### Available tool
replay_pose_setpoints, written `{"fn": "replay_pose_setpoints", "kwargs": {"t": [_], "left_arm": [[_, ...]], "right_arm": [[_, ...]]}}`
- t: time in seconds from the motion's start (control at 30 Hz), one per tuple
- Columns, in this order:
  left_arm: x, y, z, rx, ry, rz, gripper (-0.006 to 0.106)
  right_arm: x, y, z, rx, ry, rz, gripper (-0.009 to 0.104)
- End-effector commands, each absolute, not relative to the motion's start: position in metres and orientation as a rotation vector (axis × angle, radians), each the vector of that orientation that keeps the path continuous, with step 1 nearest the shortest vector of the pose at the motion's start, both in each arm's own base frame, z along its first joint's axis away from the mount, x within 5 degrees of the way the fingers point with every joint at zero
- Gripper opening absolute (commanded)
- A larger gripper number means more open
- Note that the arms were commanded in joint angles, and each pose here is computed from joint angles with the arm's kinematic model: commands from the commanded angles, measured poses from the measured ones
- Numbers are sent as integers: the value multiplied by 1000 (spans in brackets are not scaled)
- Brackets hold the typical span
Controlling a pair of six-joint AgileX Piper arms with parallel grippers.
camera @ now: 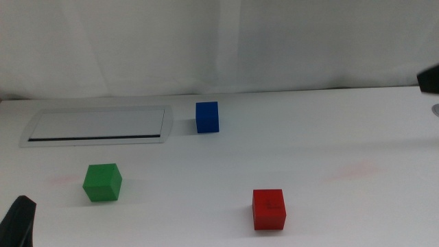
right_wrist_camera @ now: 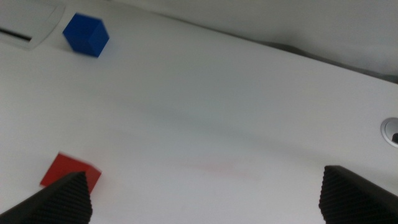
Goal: Stack red cubes first, then green, then blue cubes in a specific spot.
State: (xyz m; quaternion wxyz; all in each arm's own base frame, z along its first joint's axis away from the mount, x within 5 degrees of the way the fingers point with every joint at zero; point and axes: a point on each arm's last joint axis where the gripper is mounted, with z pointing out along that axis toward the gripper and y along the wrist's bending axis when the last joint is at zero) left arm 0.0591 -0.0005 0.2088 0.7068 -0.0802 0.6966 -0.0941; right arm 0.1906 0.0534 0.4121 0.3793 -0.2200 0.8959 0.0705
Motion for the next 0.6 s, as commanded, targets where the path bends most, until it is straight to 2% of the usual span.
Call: {"fn": "replay_pose_setpoints", "kwargs": {"t": [0.0,0.23,0.43,0.57], "left_arm": [[60,-1,199,-195,1555,-237,87],[58,0,228,-264,1530,-293,82],[62,1,268,-330,1616,-335,82],[74,0,292,-275,1719,-262,82]], "right_arm": [[179,51,402,-619,2298,168,103],[168,50,369,-617,2337,199,103],[172,50,366,-604,2320,194,103],[173,51,368,-595,2295,193,103]]}}
